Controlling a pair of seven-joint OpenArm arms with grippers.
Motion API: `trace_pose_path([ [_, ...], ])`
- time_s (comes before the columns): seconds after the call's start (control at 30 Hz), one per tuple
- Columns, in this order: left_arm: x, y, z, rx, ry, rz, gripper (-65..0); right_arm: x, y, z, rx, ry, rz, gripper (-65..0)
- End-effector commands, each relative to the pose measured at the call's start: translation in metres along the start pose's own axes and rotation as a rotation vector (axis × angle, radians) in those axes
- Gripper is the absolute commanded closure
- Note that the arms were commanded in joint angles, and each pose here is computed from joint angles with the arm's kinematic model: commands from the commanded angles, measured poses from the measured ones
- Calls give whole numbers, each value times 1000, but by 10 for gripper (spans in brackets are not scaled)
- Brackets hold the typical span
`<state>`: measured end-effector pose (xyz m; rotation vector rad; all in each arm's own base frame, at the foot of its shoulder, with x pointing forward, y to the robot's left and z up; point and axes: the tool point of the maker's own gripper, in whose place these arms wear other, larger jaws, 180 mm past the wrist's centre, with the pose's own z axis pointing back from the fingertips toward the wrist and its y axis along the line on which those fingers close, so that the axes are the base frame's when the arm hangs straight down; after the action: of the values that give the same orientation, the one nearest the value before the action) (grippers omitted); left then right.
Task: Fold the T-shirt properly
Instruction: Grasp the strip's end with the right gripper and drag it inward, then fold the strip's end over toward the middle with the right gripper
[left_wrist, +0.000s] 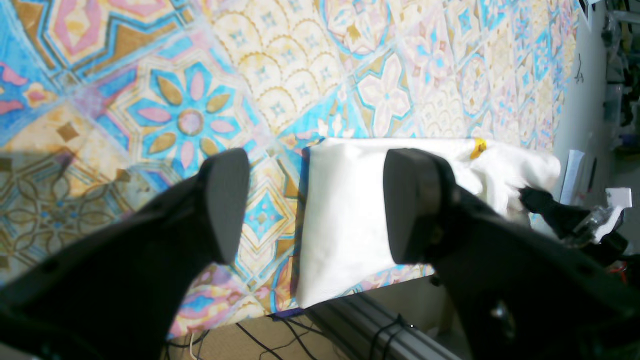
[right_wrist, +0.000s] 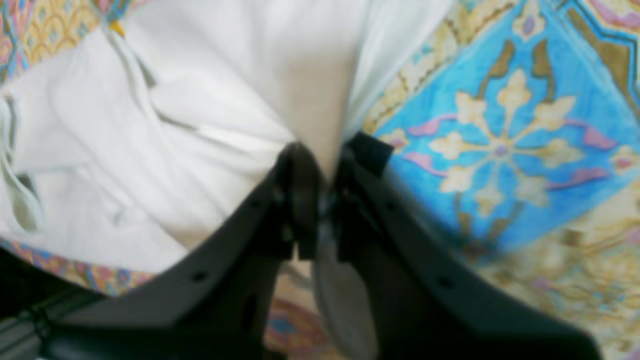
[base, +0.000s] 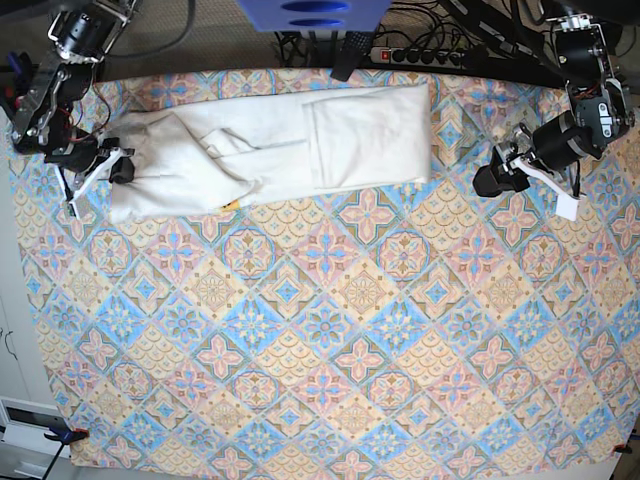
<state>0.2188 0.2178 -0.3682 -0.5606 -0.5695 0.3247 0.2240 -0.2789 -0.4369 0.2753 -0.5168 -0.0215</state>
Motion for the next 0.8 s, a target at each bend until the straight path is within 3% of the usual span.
trace_pose_path([
  [0.0, 9, -4, 5, -11, -25, -17, -415, 28, -10, 9, -19, -75, 18, -11],
  [0.17, 6, 5, 4, 37, -15, -39, -389, 43, -17, 16, -37, -96, 43, -11],
  [0.37, -2, 16, -1, 109, -1, -55, -149, 61, 8, 21, -28, -110, 162, -13],
  [0.77, -15, 21, -8, 158, 13, -50, -163, 47, 140, 16, 175, -66, 586, -13],
])
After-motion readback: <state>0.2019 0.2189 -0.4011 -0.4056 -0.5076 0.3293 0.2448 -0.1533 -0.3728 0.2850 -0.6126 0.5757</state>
